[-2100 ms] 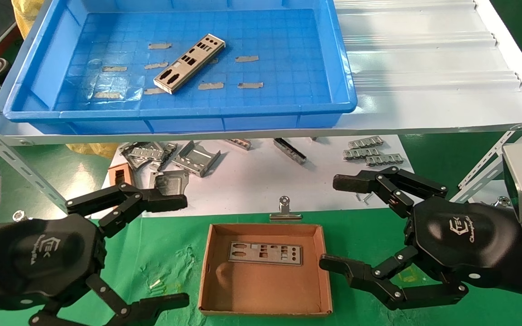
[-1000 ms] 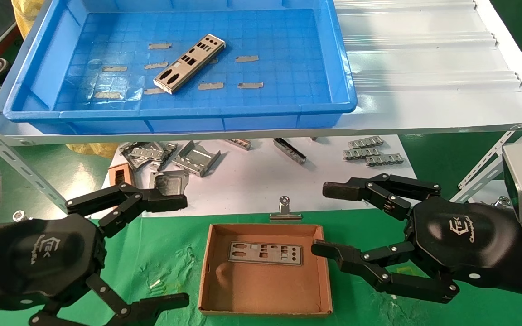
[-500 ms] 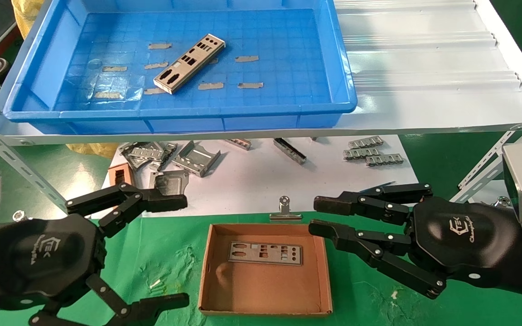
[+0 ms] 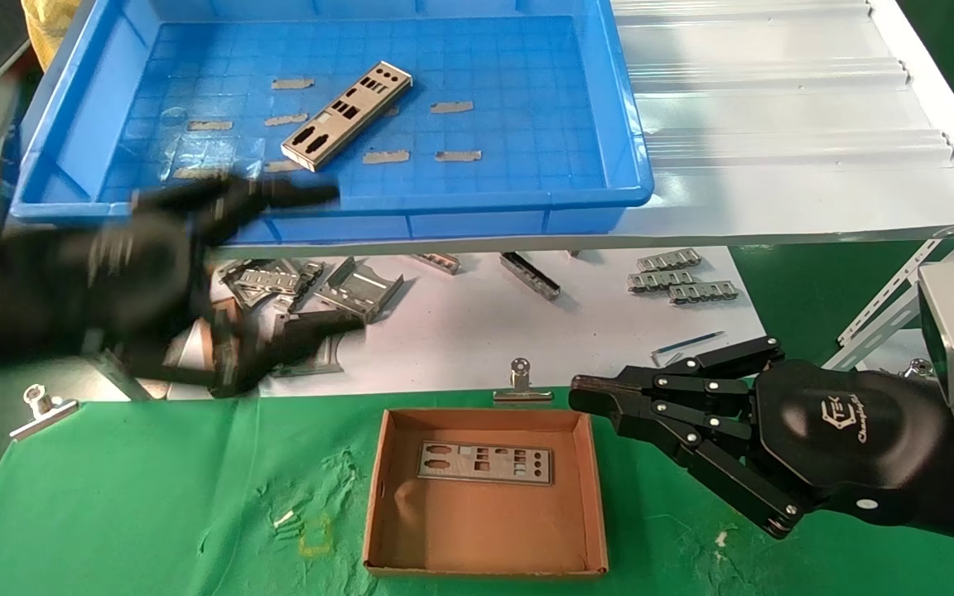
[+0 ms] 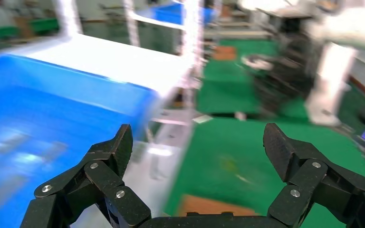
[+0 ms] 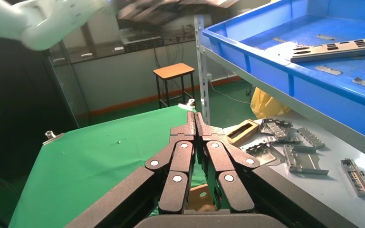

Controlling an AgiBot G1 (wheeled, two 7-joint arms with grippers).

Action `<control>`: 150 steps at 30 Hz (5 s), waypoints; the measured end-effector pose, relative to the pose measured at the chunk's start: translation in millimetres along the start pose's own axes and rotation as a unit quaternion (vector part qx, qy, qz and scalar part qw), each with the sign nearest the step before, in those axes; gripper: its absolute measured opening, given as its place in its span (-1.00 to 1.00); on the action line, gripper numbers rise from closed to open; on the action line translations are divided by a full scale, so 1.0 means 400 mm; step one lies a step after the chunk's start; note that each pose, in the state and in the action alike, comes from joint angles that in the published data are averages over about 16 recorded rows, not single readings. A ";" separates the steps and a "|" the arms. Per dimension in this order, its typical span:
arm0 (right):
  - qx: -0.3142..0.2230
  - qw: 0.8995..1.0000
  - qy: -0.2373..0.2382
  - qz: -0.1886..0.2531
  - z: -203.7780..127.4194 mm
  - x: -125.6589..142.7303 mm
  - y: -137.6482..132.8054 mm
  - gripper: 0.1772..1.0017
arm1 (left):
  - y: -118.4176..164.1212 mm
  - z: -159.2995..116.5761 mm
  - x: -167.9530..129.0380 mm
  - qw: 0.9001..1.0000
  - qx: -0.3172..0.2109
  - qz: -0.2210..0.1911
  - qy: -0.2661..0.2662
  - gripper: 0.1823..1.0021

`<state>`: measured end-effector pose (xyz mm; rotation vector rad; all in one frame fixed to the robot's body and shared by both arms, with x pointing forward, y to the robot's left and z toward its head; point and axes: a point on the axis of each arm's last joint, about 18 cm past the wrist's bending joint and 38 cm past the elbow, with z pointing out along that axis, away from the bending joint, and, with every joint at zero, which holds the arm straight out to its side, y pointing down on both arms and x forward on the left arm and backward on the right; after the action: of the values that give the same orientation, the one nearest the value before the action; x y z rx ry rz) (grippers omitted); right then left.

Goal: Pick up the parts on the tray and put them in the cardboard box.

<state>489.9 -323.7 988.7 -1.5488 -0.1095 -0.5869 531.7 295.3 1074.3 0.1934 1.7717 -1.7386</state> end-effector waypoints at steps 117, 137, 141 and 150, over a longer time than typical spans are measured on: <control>0.000 1.000 0.000 0.000 0.000 0.000 0.000 1.00 | 0.040 0.269 -0.450 0.954 -0.137 -0.023 -0.267 -0.11; 0.000 1.000 0.000 0.000 0.000 0.000 0.000 1.00 | 0.040 0.272 -0.447 0.955 -0.135 -0.024 -0.263 0.31; 0.000 1.000 0.000 0.000 0.000 0.000 0.000 1.00 | 0.041 0.273 -0.446 0.955 -0.135 -0.025 -0.262 0.23; 0.000 1.000 0.000 0.000 0.000 0.000 0.000 1.00 | 0.040 0.273 -0.444 0.956 -0.135 -0.025 -0.259 -0.10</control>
<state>489.9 -323.7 988.7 -1.5488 -0.1095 -0.5869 715.8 252.1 1163.4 -0.3933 1.5961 -1.3903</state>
